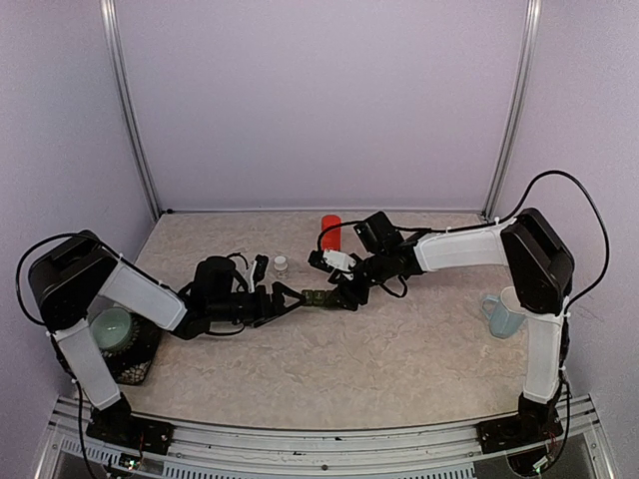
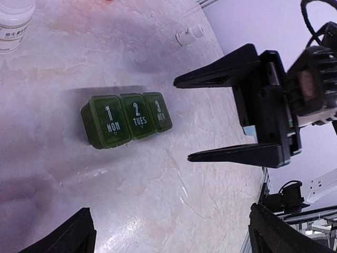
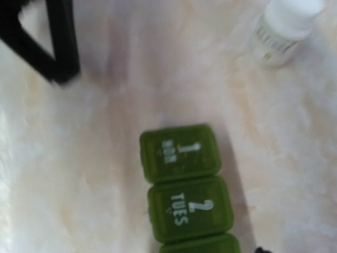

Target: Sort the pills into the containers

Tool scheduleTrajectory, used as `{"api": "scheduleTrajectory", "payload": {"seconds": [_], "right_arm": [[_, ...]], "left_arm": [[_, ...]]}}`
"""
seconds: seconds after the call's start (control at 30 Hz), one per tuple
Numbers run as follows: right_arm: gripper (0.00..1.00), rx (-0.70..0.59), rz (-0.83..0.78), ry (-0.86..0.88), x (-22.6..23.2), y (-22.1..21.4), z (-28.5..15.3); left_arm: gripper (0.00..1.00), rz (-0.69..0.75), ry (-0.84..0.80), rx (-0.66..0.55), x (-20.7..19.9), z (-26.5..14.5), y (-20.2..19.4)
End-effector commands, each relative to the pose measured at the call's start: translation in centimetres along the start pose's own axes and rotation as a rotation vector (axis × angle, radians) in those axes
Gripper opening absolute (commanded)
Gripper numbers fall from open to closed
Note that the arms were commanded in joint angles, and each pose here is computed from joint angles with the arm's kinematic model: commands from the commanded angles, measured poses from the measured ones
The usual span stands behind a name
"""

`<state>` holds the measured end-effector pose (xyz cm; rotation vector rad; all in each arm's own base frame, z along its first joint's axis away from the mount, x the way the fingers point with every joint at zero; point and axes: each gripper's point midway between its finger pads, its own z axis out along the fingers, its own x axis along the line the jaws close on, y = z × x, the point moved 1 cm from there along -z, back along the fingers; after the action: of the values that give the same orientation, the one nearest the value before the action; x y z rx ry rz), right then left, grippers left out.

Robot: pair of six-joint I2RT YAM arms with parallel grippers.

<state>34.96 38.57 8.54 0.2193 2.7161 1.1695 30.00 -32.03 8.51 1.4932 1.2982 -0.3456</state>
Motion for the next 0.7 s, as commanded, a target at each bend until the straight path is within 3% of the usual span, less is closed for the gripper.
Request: {"api": "scheduleTrajectory", "payload": {"seconds": [0.0, 0.3, 0.67], "right_arm": [[0.69, 0.168, -0.087, 0.104, 1.1, -3.7, 1.9], [0.69, 0.184, -0.082, 0.095, -1.5, -4.6, 2.4], [0.68, 0.126, -0.003, 0.138, -0.1, -4.0, 3.8]], "left_arm": [[0.99, 0.001, -0.052, -0.035, -1.1, -1.4, 0.1], [0.99, 0.029, -0.075, -0.033, -2.0, -2.9, -0.7], [0.99, 0.055, -0.06, -0.054, -2.4, -3.4, -0.7]]}}
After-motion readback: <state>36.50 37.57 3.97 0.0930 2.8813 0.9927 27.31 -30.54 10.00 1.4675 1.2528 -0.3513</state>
